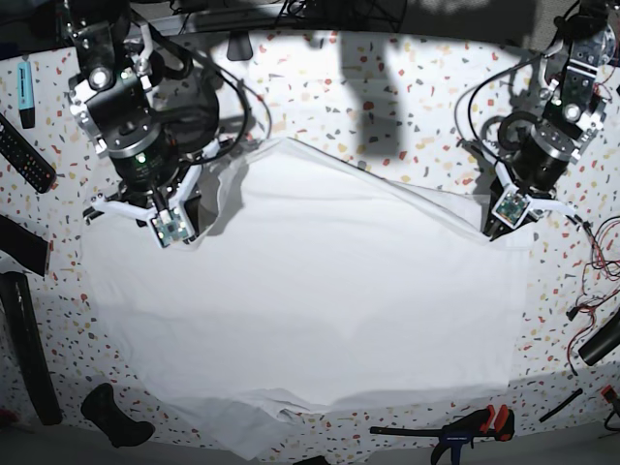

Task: Fold the T-shirt properly
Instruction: 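Lift the hem with both grippers and pull it toward the collar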

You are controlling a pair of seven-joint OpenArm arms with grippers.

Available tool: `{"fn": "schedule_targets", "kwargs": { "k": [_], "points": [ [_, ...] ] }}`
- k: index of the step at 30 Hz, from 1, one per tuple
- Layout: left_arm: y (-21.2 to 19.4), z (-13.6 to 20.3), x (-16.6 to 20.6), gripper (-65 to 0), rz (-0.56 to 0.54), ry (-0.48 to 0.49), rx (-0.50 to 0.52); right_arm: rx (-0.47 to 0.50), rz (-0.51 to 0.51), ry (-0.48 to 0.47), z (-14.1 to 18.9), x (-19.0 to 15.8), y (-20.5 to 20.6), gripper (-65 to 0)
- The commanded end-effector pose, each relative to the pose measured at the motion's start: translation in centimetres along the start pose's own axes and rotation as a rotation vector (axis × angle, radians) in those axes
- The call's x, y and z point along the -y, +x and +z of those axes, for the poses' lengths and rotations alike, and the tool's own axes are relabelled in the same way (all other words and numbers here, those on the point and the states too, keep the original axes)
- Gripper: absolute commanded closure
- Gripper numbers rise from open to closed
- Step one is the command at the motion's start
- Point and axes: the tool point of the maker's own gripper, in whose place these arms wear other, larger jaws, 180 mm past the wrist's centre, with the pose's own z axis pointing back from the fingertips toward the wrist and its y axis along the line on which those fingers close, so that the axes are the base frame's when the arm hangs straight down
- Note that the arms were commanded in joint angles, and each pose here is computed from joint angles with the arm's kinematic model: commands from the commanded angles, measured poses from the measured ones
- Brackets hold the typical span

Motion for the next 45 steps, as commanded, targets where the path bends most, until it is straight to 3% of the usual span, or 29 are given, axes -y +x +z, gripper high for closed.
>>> {"fn": "schedule_targets", "kwargs": {
  "k": [1, 6, 10, 15, 22, 27, 39, 45],
  "points": [
    [1.2, 0.0, -1.1, 0.0, -0.008, 0.028, 0.04, 0.045, 0.018, -0.03, 0.3, 0.9, 1.1, 0.0],
    [0.5, -0.6, -1.2, 0.0, 0.009, 0.036, 0.02, 0.037, 0.083, -0.098, 0.3, 2.2, 1.1, 0.0],
    [-1.0, -2.3, -1.1, 0.0, 0.065, 0.05, -0.017, 0.036, 0.065, -0.134, -0.6, 3.2, 1.2, 0.0],
    [-2.7, -3.8, -0.9, 0.0, 0.112, 0.056, -0.059, -0.033, 0.041, -0.151, -3.4, 4.5, -1.0, 0.0],
    [-0.7, -4.2, -1.7, 0.0, 0.104, 0.071, 0.03, -0.086, 0.01, -0.178, -7.1, 6.9, -2.5, 0.0],
    [0.0, -5.3, -3.4, 0.0, 0.112, 0.096, 0.044, -0.058, -0.053, -0.174, -9.1, 8.5, -1.2, 0.0],
    [-1.2, -7.9, -6.4, 0.0, 0.193, 0.135, 0.013, 0.008, -0.075, -0.233, -11.2, 12.1, 2.4, 0.0],
    [-1.7, -7.9, -6.2, 0.0, 0.197, 0.133, 0.001, -0.006, -0.133, -0.147, -13.1, 10.4, 1.2, 0.0]
  ]
}}
